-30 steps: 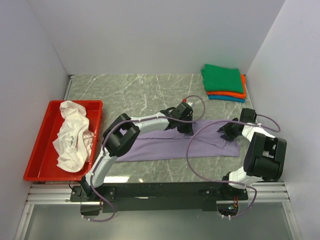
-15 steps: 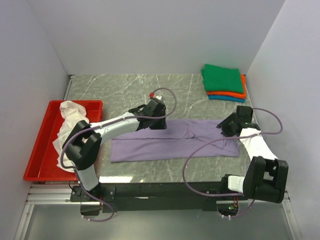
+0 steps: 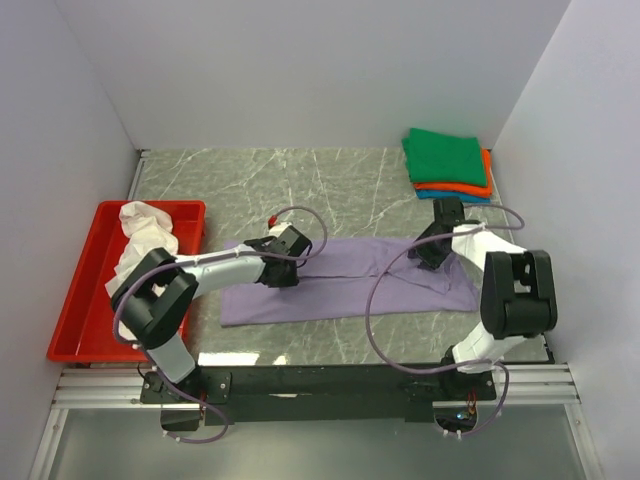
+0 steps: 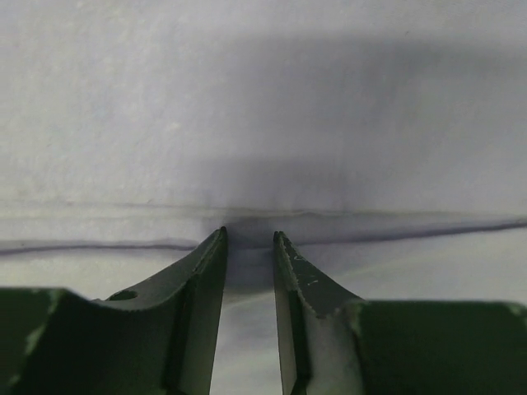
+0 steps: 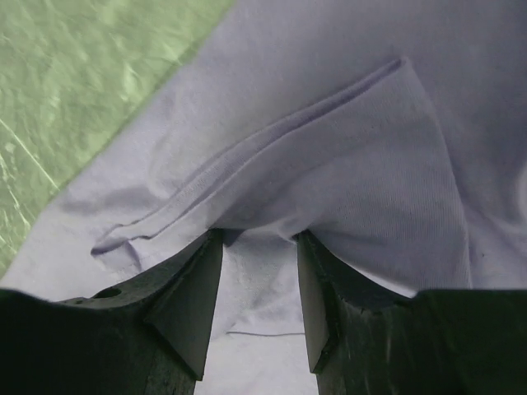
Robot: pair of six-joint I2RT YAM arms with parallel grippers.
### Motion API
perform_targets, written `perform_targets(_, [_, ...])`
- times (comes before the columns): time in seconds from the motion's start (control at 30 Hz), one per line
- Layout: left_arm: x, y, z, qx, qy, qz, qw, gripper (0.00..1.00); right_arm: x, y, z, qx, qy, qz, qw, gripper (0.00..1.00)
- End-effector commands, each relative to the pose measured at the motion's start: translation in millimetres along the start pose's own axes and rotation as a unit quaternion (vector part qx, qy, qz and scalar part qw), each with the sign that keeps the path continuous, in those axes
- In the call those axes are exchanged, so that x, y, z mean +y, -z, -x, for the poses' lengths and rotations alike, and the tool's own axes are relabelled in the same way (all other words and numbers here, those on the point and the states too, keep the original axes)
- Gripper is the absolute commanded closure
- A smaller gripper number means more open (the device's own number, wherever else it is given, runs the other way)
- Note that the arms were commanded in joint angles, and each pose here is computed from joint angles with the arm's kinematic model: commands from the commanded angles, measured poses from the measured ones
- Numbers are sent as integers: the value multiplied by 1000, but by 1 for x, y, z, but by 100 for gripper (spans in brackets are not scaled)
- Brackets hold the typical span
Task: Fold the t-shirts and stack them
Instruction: Fold the tshirt
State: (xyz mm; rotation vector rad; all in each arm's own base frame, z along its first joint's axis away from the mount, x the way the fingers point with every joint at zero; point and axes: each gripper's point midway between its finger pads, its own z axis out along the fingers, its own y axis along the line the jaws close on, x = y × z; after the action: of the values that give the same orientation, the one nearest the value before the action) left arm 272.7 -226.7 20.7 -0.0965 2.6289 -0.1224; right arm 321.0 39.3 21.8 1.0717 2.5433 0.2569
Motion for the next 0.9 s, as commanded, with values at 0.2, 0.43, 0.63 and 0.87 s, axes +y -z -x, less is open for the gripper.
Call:
perform_targets(0.2, [28, 17, -38, 12, 33, 20, 999, 67, 46, -23, 0, 13, 101, -31, 994, 52])
perform_targets(0.43, [1, 41, -101, 58, 85, -42, 994, 68, 119, -35, -21, 33, 195, -28, 980, 53])
perform_targets(0.63, [-45, 61, -143, 92, 117, -109, 983, 68, 187, -44, -40, 48, 270, -9, 962, 54])
perform_targets(0.87, [-114, 77, -145, 92, 101, -172, 976, 68, 269, -57, -94, 83, 386, 86, 915, 53])
